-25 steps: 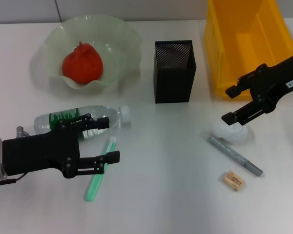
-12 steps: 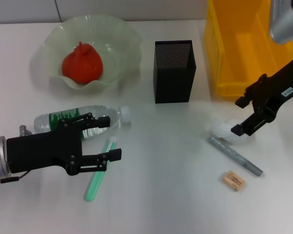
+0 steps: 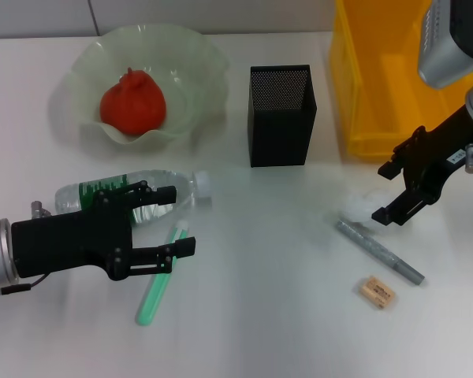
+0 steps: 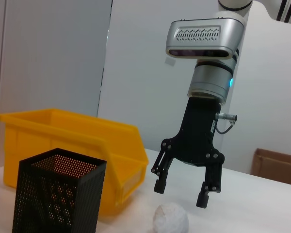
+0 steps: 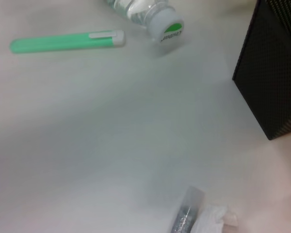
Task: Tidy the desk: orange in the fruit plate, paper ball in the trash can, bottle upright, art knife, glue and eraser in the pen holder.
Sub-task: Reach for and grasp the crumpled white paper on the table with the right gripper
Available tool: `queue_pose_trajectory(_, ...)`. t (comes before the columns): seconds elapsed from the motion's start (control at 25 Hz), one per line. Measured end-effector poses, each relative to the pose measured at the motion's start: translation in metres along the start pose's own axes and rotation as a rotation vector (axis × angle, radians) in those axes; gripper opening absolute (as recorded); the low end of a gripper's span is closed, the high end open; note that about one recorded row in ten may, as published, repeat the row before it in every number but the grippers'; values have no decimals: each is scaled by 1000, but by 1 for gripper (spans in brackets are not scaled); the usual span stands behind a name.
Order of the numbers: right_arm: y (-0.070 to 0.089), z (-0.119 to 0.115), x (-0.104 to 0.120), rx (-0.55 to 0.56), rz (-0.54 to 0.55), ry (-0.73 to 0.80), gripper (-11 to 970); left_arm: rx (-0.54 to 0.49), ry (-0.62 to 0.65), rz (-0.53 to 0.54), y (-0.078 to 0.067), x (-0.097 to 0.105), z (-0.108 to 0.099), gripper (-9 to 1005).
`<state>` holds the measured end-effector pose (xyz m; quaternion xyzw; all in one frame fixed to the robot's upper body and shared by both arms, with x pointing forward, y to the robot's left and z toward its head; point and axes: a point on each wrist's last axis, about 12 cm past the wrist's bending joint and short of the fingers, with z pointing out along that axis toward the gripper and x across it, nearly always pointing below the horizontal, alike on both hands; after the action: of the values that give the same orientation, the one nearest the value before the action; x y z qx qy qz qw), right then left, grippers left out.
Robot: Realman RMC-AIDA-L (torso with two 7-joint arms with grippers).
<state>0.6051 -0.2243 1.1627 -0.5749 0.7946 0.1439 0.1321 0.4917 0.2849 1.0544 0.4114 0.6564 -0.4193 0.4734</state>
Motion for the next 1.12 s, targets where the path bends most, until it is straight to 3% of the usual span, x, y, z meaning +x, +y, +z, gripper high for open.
queue_pose_trajectory(0.48, -1, 4, -3, 24, -17, 14, 826, 18, 12, 4, -1, 0, 5, 845)
queue_pose_trajectory(1.12, 1, 29, -3, 45, -40, 53, 824, 20, 14, 4, 0, -1, 5, 845)
